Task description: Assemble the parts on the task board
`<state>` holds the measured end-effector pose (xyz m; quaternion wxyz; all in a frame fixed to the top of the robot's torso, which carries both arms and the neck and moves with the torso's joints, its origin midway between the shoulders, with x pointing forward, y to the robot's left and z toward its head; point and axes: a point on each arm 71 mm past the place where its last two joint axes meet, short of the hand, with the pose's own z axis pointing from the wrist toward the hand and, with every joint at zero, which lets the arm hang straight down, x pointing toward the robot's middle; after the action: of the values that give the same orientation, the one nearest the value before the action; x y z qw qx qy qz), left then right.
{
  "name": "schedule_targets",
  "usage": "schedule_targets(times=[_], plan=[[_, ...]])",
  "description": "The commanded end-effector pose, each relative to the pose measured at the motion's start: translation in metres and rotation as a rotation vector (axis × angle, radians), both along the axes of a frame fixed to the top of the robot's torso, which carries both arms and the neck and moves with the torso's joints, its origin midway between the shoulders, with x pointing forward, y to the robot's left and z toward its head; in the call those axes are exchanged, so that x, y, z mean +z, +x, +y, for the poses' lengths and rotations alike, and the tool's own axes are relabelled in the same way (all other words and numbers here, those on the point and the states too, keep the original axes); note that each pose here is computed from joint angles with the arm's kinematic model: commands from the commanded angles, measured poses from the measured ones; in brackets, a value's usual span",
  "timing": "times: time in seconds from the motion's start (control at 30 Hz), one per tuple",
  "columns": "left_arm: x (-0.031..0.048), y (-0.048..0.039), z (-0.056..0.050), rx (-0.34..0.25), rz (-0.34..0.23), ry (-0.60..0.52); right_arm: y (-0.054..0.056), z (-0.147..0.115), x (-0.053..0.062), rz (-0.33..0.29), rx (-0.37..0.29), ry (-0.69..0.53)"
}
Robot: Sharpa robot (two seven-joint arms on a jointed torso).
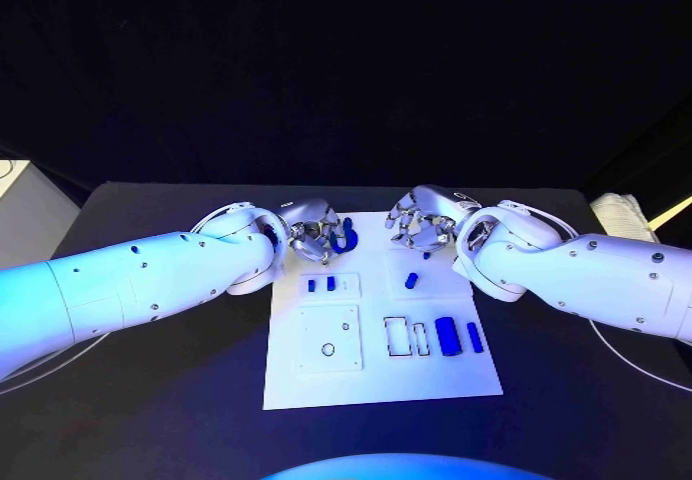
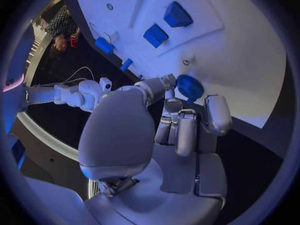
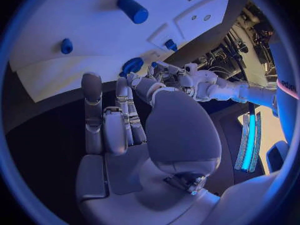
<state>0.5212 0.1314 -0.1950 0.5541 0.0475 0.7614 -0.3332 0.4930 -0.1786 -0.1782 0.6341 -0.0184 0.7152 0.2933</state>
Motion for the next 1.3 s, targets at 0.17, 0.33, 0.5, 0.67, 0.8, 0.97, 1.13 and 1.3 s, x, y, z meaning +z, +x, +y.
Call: schedule_targets(times=[0.17, 0.33, 0.5, 0.67, 0.8, 0.97, 1.13, 1.3], plan=[[0.0011, -0.0022, 0.009, 0.038, 0.039, -0.154, 0.0, -0.003, 0.001, -0.01, -0.008, 0.016], [-0.0041, -0.0037, 0.017, 0.059, 0.057, -0.188, 0.0, -0.003, 0.002, -0.012, -0.01, 0.018], [-0.0094, -0.0072, 0.022, 0.041, 0.044, -0.227, 0.0, -0.004, 0.002, -0.013, -0.011, 0.019], [-0.016, -0.0117, 0.025, 0.015, 0.026, -0.259, 0.0, -0.004, 0.002, -0.017, -0.012, 0.023], [-0.0191, -0.0139, 0.027, 0.008, 0.01, -0.285, 0.0, -0.005, 0.004, -0.035, -0.015, 0.043], [-0.0198, -0.0145, 0.032, 0.011, -0.002, -0.319, 0.0, -0.007, 0.008, -0.06, -0.026, 0.109], [-0.0211, -0.0146, 0.036, 0.015, 0.004, -0.34, 0.001, -0.01, 0.012, -0.089, -0.033, 0.183], [-0.0239, -0.0146, 0.037, 0.014, 0.029, -0.337, 0.002, -0.013, 0.014, -0.092, -0.047, 0.253]])
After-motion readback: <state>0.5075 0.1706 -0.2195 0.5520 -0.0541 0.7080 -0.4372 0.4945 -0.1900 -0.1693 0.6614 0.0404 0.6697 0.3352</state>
